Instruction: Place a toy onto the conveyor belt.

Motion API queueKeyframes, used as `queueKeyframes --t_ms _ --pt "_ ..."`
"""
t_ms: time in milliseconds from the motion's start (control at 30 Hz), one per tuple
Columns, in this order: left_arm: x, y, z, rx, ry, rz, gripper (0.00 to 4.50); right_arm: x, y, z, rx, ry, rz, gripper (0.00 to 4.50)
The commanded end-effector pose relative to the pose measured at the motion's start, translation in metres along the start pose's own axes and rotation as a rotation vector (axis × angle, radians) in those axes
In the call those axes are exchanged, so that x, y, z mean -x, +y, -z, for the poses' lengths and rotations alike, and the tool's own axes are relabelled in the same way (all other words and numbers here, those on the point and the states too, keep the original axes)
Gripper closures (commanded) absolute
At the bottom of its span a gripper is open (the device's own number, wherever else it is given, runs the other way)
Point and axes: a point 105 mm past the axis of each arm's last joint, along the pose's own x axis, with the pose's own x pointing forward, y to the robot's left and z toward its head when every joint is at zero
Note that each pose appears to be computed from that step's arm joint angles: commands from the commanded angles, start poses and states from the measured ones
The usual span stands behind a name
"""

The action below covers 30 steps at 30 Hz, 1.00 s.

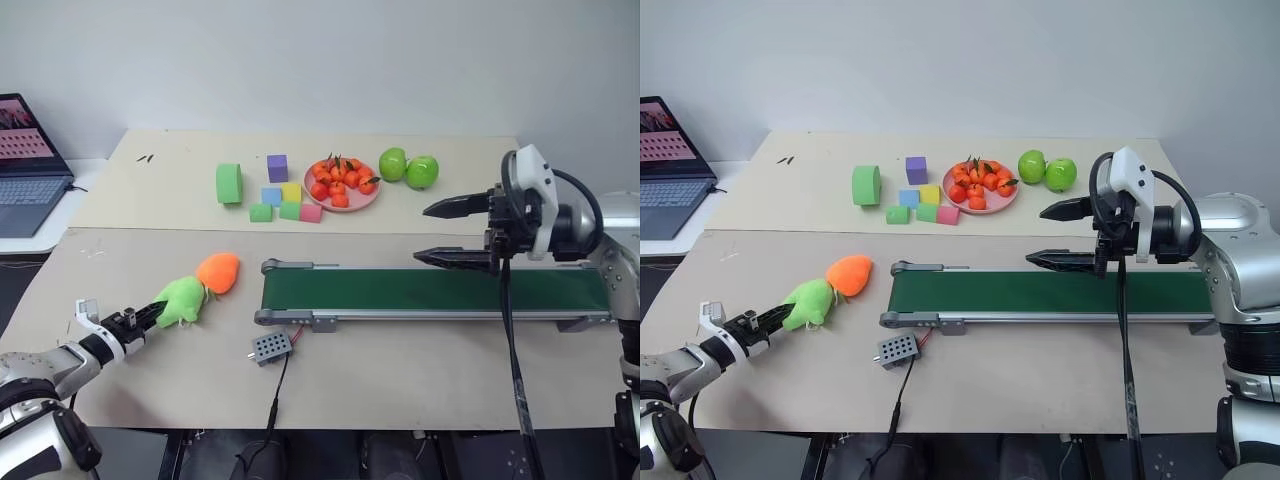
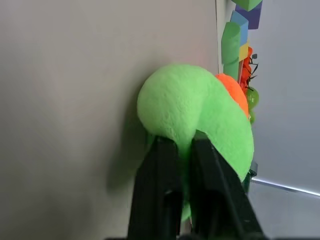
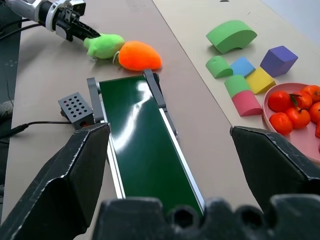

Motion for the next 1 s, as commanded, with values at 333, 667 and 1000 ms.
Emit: queueKeyframes --t_ms 333,667,1000 --pt "0.018 -0.075 -0.037 -0.250 -0.073 0.182 4.49 -0.004 -0.007 -0.008 0.048 -0.031 0.001 0.00" --pt "-0.020 -0.232 0.019 -1.109 -0.034 0.426 4.49 -0.005 -0.010 -0.010 0.059 -0.037 -0.007 0.00" --pt "-0.068 -0.277 0.072 -2.054 -0.089 0.458 4.49 0.003 -0.010 -0.003 0.042 -0.021 0.042 0.00"
